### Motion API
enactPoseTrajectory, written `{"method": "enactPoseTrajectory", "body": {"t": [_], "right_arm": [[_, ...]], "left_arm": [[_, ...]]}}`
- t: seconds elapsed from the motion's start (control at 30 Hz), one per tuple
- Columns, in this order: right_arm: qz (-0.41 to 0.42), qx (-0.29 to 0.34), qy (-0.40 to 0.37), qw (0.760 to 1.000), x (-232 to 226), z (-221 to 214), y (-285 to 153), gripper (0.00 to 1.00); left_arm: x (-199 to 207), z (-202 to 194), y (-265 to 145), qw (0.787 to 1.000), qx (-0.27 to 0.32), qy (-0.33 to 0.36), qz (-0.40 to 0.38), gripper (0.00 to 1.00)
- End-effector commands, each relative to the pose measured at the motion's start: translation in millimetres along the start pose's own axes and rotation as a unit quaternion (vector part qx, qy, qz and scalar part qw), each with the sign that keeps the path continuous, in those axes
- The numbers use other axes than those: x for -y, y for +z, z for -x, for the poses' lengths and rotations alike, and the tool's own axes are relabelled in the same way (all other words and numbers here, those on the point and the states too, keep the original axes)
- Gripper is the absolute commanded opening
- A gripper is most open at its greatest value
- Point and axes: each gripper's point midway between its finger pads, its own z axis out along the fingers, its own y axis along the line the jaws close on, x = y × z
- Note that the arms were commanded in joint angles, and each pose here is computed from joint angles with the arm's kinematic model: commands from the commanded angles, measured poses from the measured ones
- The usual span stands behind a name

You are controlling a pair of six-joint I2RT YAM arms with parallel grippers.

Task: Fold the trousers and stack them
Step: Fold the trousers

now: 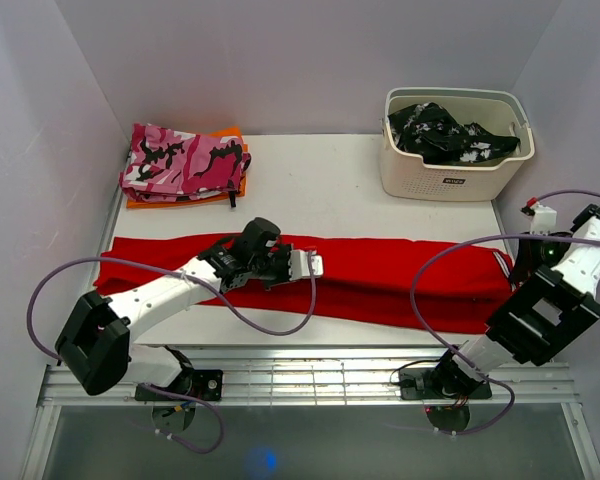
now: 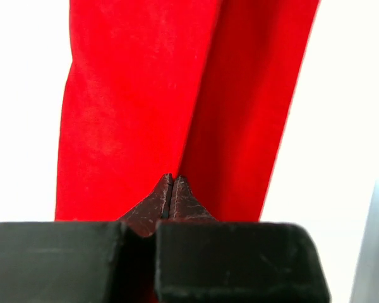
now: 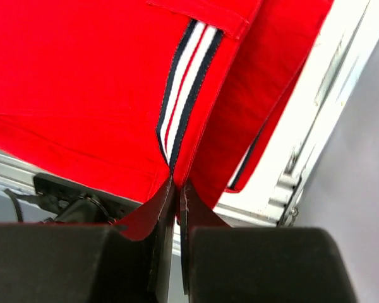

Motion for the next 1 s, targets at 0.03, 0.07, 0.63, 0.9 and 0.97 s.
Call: {"method": "enactPoseTrajectory", "body": {"t": [0.03, 0.07, 0.63, 0.9, 0.97], "right_arm": [[-0.024, -0.041, -0.015, 0.999, 26, -41, 11, 0.08], [-0.012, -0.055, -0.006, 0.998, 27, -50, 22, 0.08], [0.135, -0.091, 0.028, 0.986, -9, -71, 73, 0.49], [0.093, -0.011, 0.053, 0.994, 15, -14, 45, 0.73], [0.084, 0.0, 0.061, 0.995, 17, -7, 42, 0.7]], "left_arm": [[54, -40, 8, 0.995, -0.036, -0.027, -0.086, 0.0], [58, -47, 14, 0.995, -0.04, -0.025, -0.092, 0.0], [67, -106, 33, 0.988, -0.12, -0.056, -0.086, 0.13], [9, -101, -10, 0.992, -0.083, -0.08, -0.059, 0.38], [-12, -82, -21, 0.995, -0.05, -0.081, -0.041, 0.45]]}}
